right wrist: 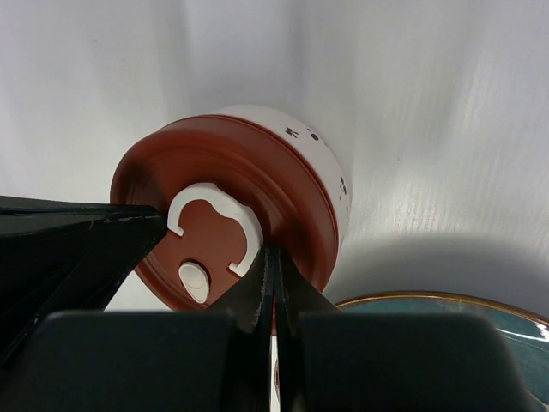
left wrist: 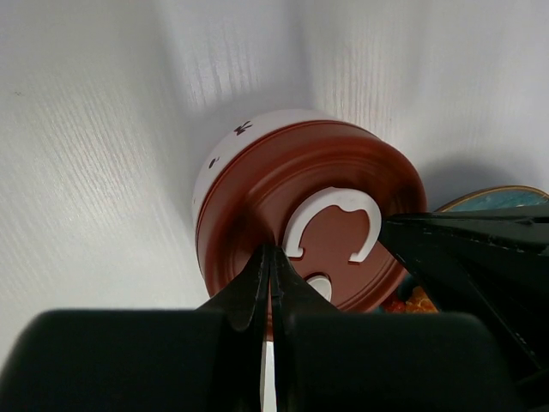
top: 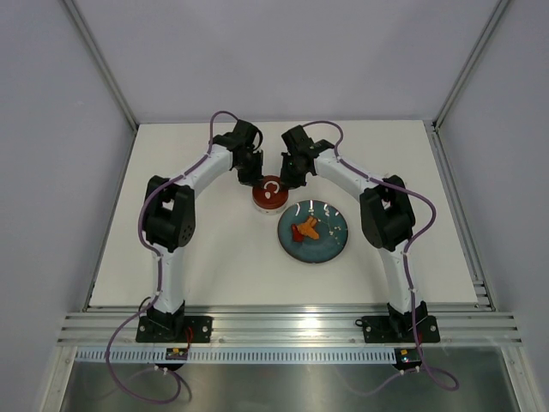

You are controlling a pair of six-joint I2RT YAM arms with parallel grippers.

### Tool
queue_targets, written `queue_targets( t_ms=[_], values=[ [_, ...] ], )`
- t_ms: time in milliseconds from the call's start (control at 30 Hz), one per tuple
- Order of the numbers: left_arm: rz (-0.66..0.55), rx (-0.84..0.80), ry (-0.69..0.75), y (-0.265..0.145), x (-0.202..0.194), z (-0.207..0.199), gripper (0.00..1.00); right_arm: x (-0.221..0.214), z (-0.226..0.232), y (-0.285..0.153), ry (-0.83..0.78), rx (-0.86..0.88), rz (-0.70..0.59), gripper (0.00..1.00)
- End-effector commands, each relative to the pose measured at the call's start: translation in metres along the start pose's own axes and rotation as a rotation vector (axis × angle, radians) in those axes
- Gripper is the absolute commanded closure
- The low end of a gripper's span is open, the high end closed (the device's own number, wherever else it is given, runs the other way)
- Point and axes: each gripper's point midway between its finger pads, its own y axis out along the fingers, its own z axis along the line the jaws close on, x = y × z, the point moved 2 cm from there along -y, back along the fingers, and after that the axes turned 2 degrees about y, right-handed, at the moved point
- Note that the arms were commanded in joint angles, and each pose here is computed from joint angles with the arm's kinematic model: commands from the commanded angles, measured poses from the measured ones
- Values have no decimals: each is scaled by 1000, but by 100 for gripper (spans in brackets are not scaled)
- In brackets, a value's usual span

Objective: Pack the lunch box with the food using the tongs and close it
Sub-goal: Close the box lid on the packing box.

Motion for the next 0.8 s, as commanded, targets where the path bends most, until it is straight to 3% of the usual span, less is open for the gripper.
queue_targets(
  t_ms=[0, 367, 533, 767],
  values=[
    [15, -1, 14, -4, -9, -1, 100, -2, 3, -17, -24, -19, -17, 100],
    [-136, -16, 47, -69, 20, -18, 100, 29, 38, -73, -47, 57, -140, 100],
    [-98, -5, 31, -55, 7, -11, 100, 17, 39, -63, -49, 52, -110, 100],
    [-1, 6, -11, -10, -28, 6, 100, -17, 21, -14, -26, 26, 16, 100]
  ],
)
